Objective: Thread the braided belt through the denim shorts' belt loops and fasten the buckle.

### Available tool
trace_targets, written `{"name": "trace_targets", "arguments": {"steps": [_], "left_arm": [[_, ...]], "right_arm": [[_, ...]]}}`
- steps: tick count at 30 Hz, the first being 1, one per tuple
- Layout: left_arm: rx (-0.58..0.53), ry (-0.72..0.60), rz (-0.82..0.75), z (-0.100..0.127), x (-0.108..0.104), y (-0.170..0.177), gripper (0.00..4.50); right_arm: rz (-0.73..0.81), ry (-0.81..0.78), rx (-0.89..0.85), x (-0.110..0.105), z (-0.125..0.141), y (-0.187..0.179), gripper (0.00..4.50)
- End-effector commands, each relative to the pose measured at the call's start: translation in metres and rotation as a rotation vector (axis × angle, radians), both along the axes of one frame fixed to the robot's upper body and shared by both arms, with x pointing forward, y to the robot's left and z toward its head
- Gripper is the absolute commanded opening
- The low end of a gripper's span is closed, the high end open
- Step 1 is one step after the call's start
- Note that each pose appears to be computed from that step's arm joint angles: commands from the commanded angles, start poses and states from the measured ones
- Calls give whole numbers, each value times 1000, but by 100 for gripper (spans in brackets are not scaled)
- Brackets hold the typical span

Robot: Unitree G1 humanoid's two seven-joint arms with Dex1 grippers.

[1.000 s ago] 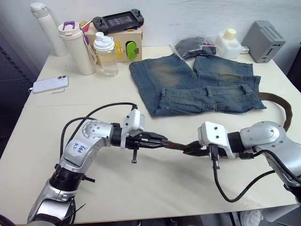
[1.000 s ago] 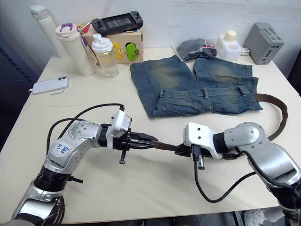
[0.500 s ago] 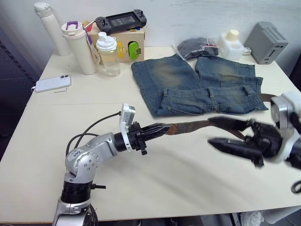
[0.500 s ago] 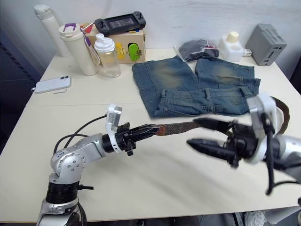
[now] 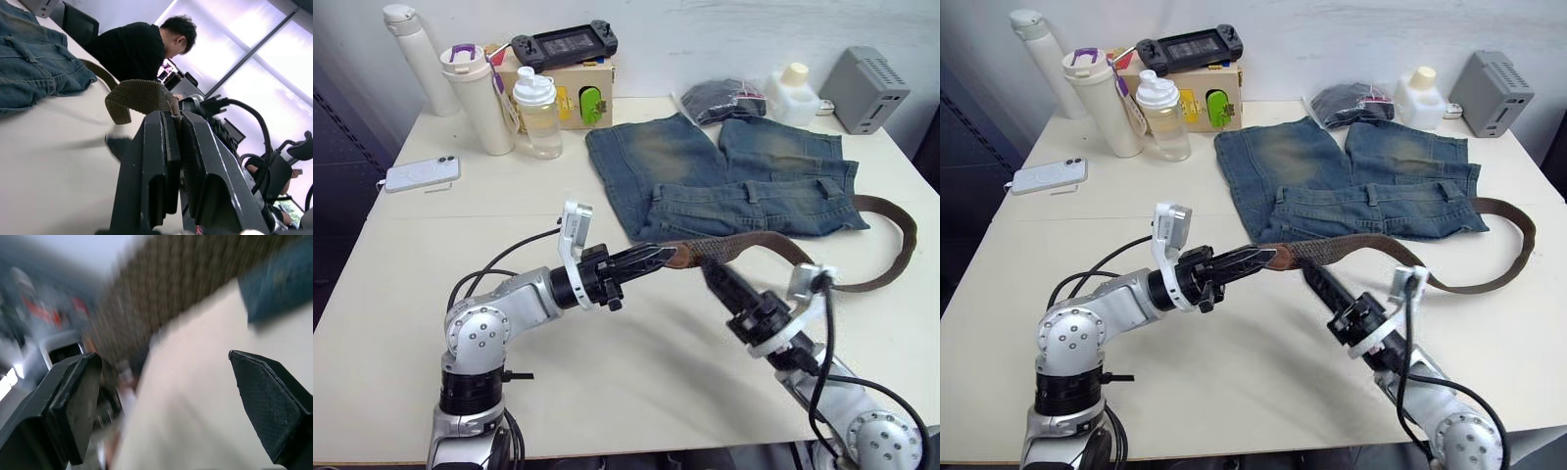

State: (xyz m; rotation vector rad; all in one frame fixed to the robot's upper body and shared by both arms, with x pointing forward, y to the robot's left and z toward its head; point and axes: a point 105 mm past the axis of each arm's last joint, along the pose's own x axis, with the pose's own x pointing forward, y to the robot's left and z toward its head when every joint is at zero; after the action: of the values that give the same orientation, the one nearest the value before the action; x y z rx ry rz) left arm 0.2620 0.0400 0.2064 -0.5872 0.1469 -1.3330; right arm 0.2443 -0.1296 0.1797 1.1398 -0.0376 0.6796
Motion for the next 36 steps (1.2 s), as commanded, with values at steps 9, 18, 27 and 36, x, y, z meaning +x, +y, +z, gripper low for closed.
{"name": "trace_targets", "arguments": {"steps": [9,18,27,36], "left_arm": [[-12,-32,-18,9,-3,-1,32],[72,-87,-6,1,0,-4,101],[465,-633,1,-27,36,-13,445],[947,-1248,101,-60,125,-67,445]], "right_arm": [[-30,-100,89,-6,22,-7,219],[-84,-84,94,-3,16,-15,0],[-288,-127,109,0,30,-80,0],[-225,-207,119,-15,55,-79,0]]}}
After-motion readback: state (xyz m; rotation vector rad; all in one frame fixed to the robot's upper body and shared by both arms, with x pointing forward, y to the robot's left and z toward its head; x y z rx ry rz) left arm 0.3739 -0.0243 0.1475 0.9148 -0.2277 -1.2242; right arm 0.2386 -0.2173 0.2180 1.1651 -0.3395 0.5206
